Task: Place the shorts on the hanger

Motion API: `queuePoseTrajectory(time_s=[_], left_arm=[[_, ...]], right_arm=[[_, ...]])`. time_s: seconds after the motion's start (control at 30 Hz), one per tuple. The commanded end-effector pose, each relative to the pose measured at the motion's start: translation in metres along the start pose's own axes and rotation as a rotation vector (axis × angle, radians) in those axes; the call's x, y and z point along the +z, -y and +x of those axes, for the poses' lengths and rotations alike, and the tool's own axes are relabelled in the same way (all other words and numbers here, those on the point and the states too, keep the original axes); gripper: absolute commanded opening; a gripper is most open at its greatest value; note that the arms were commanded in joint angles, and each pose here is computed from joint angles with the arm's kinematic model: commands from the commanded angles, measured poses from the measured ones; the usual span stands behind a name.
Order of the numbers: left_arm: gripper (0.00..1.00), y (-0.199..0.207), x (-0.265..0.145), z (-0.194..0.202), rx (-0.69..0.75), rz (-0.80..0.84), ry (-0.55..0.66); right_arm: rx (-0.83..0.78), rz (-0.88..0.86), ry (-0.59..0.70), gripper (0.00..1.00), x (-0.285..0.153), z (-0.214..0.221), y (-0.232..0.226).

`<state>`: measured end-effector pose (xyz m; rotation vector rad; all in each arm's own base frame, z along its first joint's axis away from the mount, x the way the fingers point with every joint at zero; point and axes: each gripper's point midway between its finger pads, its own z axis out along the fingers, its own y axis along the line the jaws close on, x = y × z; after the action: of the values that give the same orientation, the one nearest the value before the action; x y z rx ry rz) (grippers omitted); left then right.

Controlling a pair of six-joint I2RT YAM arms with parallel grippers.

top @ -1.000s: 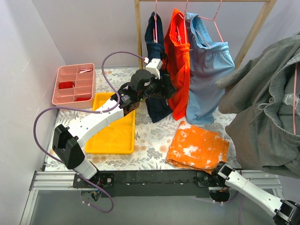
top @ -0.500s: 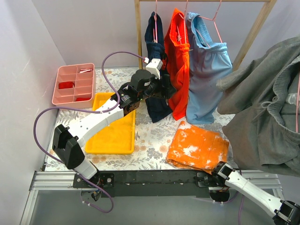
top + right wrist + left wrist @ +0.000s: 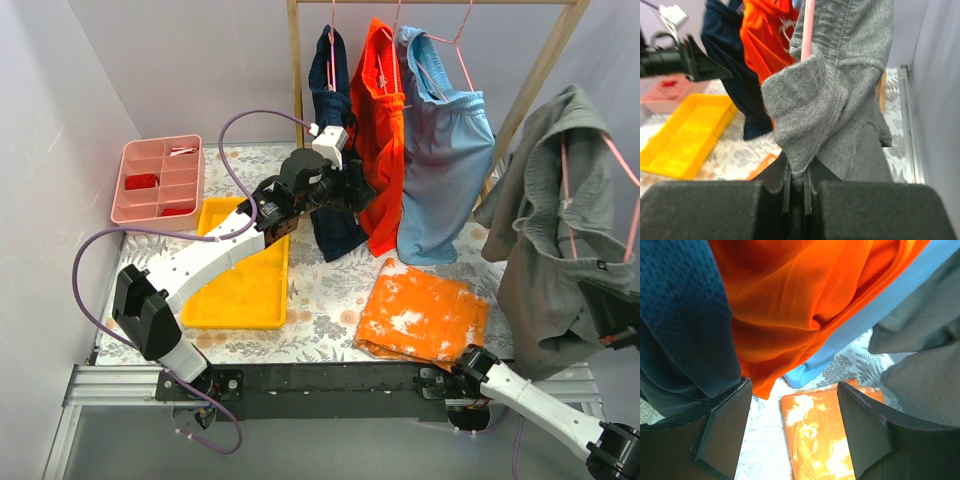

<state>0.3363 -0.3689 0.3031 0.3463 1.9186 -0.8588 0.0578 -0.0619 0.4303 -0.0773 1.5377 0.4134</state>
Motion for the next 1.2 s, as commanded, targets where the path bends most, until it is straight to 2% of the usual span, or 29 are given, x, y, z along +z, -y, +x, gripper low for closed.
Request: queuePoseTrajectory(time_s=[0.0,0.13,0.3,0.6,1.0,1.17], left_arm=[[0.69,-0.003,-0.003,-0.011,0.016,-0.027,0.027],[0.69,-0.003,-0.005,-0.012,0.018,-0.027,0.029],[0.69,-0.002,-0.011,-0.013,0.018,-0.025,0.037],[0.69,-0.002,-0.022,-0.014,0.021,-0.024,0.043],[0.69,-0.002,-0.029,-0.018,0.033,-0.03,0.052],[0.69,-0.001,-0.029,-0.019,0.037,-0.026,0.052]], right_arm=[[0.016,0.062,0.016,0.01,0.037,-0.014,-0.013],[0.0,0.187,-0.059,0.01,0.061,0.007,-0.008],[0.003,0.245,-0.145,0.01,0.085,0.028,-0.009],[0.011,0.317,-0.166,0.01,0.102,0.046,-0.004],[-0.251,0.438,-0.225,0.01,0.137,0.062,-0.029],[-0.309,0.481,-0.207,0.01,0.138,0.054,-0.023]])
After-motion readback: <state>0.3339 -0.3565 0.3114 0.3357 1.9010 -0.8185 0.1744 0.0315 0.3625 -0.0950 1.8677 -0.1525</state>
